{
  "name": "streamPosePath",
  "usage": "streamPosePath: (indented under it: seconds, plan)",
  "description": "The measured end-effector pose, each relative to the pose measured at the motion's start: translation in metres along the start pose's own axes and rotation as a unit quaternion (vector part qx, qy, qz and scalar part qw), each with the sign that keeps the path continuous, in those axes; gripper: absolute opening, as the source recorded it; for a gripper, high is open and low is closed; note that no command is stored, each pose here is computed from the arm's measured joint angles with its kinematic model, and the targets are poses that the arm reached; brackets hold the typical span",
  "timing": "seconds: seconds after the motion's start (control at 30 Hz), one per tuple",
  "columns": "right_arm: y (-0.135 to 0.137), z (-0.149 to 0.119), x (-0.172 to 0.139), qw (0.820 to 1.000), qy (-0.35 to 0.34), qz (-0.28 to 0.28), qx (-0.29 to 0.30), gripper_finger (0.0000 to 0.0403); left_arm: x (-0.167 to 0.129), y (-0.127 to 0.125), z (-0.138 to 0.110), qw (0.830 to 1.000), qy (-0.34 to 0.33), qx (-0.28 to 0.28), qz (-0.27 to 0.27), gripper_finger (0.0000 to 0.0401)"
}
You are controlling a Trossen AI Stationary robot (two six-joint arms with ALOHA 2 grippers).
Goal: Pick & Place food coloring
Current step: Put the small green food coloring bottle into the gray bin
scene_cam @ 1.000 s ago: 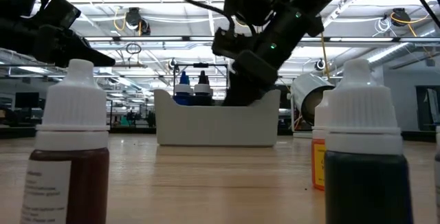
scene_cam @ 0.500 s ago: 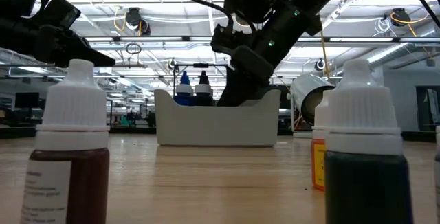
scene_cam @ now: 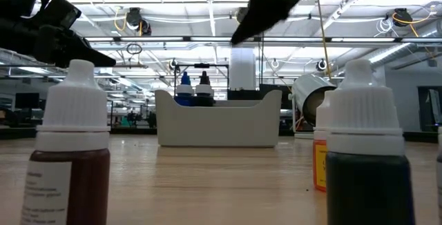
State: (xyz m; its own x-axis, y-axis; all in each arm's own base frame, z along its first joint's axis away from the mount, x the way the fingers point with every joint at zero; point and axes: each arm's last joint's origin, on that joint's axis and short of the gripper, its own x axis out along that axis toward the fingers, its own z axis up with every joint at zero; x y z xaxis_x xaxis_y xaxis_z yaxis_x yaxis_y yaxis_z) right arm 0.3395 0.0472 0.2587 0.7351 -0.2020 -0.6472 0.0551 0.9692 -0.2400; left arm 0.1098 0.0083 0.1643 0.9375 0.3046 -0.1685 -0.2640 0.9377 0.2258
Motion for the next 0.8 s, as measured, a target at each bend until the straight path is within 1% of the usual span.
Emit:
streamPosePath:
  seconds: [0.07, 0.17, 0.37, 0.43, 0.53, 0.63, 0.73, 0.8]
  plan:
    - [0.011, 0.009, -0.018, 1.0, -0.002, -0.009, -0.011, 0.0119, 0.0, 0.0, 0.0, 1.0, -0.001, 0.0, 0.0, 0.0047]
    - [0.034, 0.017, -0.036, 1.0, -0.002, -0.017, -0.025, 0.0115, 0.0, 0.0, 0.0, 1.0, -0.002, 0.001, 0.0, 0.0047]
    - [0.083, 0.018, -0.043, 0.999, 0.035, -0.006, -0.031, 0.0108, 0.0, 0.0, 0.001, 1.0, -0.007, -0.005, 0.001, 0.0047]
    - [0.103, 0.017, -0.044, 0.998, 0.054, 0.012, -0.034, 0.0105, 0.0, 0.0, 0.002, 1.0, -0.007, -0.01, 0.001, 0.0047]
    - [0.134, 0.014, -0.038, 0.993, 0.087, 0.065, -0.047, 0.0105, 0.0, 0.0, 0.002, 1.0, -0.008, -0.013, 0.001, 0.0047]
    - [0.163, 0.01, -0.027, 0.984, 0.116, 0.099, -0.09, 0.0104, 0.0, 0.0, 0.002, 1.0, -0.007, -0.013, 0.001, 0.0047]
    - [0.189, 0.007, -0.016, 0.974, 0.125, 0.138, -0.128, 0.0104, 0.0, 0.0, 0.002, 1.0, -0.008, -0.014, 0.001, 0.0047]
    - [0.201, 0.01, -0.012, 0.969, 0.125, 0.163, -0.136, 0.0104, 0.0, 0.0, 0.002, 1.0, -0.008, -0.015, 0.001, 0.0047]
